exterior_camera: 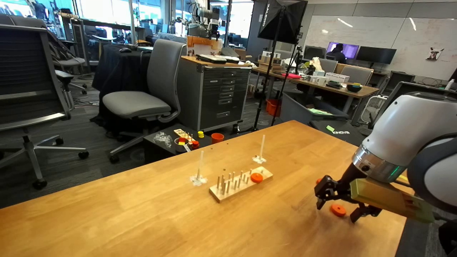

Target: Pick up the orange object, hang it through its center hole on the object, pick up the second orange object and hang it on top of the first orange object

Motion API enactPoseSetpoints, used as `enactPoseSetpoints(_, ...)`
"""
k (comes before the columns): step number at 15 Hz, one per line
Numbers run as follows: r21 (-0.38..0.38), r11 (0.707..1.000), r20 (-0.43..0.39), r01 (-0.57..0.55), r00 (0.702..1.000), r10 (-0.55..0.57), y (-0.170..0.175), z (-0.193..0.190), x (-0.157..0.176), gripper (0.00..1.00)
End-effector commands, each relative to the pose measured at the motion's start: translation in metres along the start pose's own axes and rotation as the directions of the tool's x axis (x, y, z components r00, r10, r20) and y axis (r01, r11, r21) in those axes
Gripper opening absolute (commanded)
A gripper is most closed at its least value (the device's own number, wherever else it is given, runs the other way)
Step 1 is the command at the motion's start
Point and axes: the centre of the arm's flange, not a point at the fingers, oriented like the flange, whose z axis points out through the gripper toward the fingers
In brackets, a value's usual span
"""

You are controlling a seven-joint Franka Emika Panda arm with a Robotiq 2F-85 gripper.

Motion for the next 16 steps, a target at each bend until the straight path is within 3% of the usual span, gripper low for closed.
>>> enactPoseSetpoints(1,-0.003,0.999,0.006,-0.038,0.999,0.038,0.008,-0.003,0.004,1.00)
enactPoseSetpoints(4,-0.018,0.998,0.009,-0.058,0.998,0.058,0.010,0.000,0.008,1.00)
enactPoseSetpoints(6,-0.022,0.998,0.008,-0.060,0.998,0.060,0.011,0.002,0.009,0.73)
enactPoseSetpoints(11,-0.022,0.998,0.010,-0.064,0.998,0.065,0.011,0.003,0.013,0.35)
enactPoseSetpoints(13,-0.022,0.998,0.009,-0.066,0.998,0.066,0.010,0.002,0.014,0.65)
enactPoseSetpoints(16,-0.025,0.997,0.009,-0.069,0.998,0.069,0.012,0.002,0.015,0.87)
